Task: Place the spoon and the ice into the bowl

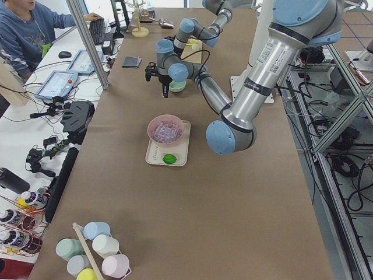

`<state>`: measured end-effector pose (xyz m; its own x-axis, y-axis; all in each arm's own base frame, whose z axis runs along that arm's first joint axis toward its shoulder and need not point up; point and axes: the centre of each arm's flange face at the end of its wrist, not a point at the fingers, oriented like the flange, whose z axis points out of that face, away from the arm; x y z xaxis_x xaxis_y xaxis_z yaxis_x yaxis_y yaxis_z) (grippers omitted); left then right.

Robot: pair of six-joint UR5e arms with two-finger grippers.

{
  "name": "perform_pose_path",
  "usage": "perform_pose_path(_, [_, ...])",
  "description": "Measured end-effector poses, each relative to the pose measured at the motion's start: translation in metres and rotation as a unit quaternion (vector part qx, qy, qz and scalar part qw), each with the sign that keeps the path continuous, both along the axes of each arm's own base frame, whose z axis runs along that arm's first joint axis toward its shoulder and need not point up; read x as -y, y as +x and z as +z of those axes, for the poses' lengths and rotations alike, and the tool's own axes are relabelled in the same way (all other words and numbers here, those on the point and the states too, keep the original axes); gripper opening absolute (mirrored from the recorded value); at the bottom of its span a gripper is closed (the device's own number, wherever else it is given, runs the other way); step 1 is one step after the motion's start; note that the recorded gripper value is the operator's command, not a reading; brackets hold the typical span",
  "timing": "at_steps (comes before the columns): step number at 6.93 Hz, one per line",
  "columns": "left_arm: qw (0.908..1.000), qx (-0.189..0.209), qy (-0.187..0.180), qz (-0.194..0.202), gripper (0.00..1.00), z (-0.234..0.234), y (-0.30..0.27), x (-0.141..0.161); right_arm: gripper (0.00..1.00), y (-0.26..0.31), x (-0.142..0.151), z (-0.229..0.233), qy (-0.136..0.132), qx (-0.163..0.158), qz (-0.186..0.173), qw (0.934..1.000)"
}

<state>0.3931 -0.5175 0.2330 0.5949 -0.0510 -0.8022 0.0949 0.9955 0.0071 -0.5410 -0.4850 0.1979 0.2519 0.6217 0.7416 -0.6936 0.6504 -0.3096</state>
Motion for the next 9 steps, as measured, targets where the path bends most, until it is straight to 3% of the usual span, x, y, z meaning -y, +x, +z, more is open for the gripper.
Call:
perform_pose_path(1, [0.9999, -0.012, -0.004, 0.003, 0.00, -0.012, 0.019, -0.008, 1.00, -0.003, -0.001, -0.002, 0.001, 0.000, 0.004, 1.0000])
perform_pose_path(4, [0.9983, -0.057, -0.005, 0.008, 0.00, -0.025, 0.064, -0.023, 1.00, -0.005, -0.007, -0.003, 0.015, -0.006, -0.013, 0.9998])
perform_pose_path(7, [0.9968, -0.078, -0.004, 0.016, 0.00, -0.054, 0.103, -0.030, 1.00, 0.057, -0.006, 0.025, 0.040, -0.013, -0.087, 0.9953])
perform_pose_path(9, [0.9952, -0.098, 0.005, -0.001, 0.98, -0.056, 0.138, -0.036, 1.00, 0.118, 0.001, 0.058, 0.050, -0.018, -0.132, 0.9898])
